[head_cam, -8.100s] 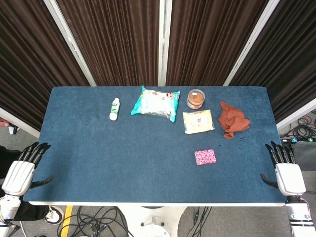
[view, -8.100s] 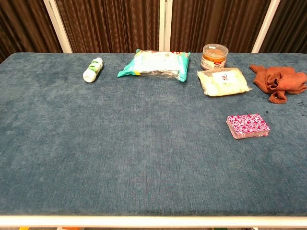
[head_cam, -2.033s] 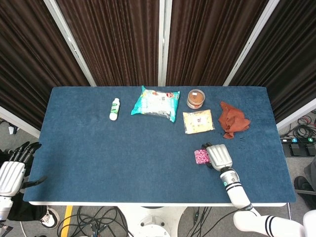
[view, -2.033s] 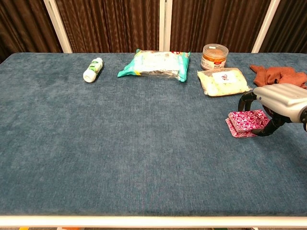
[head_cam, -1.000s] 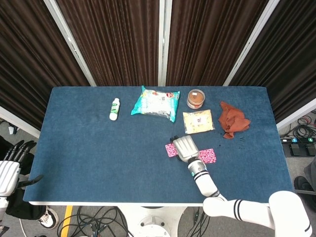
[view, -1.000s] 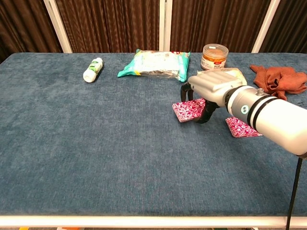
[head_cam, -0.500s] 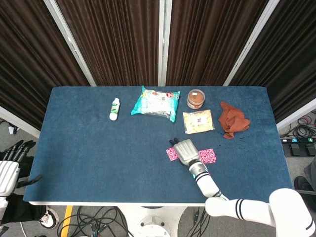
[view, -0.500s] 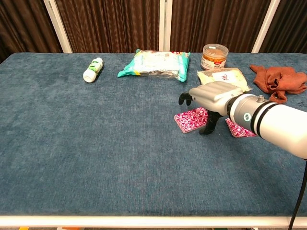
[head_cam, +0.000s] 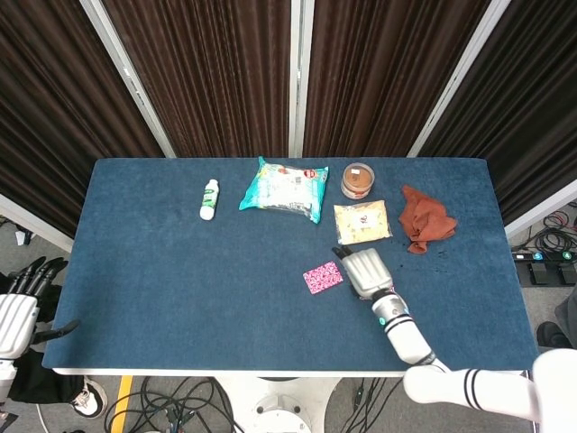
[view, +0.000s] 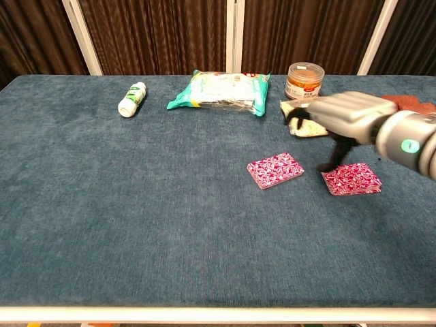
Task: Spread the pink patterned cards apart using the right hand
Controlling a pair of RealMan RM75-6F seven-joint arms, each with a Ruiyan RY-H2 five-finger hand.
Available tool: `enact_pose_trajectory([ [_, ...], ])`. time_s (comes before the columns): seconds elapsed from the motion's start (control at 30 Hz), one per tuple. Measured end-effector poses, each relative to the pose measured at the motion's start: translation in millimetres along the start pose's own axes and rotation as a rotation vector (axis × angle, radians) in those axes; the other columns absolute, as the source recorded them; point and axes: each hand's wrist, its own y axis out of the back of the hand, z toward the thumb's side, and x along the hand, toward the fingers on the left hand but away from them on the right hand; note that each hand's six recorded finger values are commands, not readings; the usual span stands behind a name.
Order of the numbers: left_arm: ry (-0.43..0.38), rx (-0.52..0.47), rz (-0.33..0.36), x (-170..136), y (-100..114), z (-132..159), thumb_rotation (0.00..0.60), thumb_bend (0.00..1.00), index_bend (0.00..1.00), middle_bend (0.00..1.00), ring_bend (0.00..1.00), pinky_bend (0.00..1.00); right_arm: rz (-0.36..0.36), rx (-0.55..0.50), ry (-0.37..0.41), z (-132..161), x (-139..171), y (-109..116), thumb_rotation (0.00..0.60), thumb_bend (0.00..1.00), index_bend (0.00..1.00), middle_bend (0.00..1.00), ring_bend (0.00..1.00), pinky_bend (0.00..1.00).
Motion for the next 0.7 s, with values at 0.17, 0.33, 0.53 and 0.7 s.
enact_pose_trajectory([
  [0.17, 0.000, 0.006, -0.015, -0.2, -3.0, 0.4, 0.600, 0.02, 0.11, 0.10, 0.00, 0.13, 0.056, -0.015, -0.037, -30.0, 18.0, -18.3, 0.600, 0.12, 0.26, 0.24, 0.77, 0.83],
  [0.33, -0.004, 0.008, -0.017, -0.3, -4.3, 2.4, 0.600, 0.02, 0.11, 0.10, 0.00, 0.13, 0.085, -0.006, -0.054, -41.9, 23.3, -28.8, 0.600, 0.12, 0.27, 0.25, 0.77, 0.83],
  [0.53, 0.000, 0.009, -0.021, -0.5, -5.1, 1.3, 0.600, 0.02, 0.11, 0.10, 0.00, 0.13, 0.109, 0.004, -0.063, -45.6, 24.3, -38.6, 0.600, 0.13, 0.27, 0.25, 0.77, 0.83],
  [0.7, 0.002, 0.007, -0.017, -0.6, -4.2, 0.5, 0.600, 0.02, 0.11, 0.10, 0.00, 0.13, 0.111, 0.002, -0.064, -44.2, 22.5, -41.1, 0.600, 0.13, 0.27, 0.25, 0.77, 0.83],
])
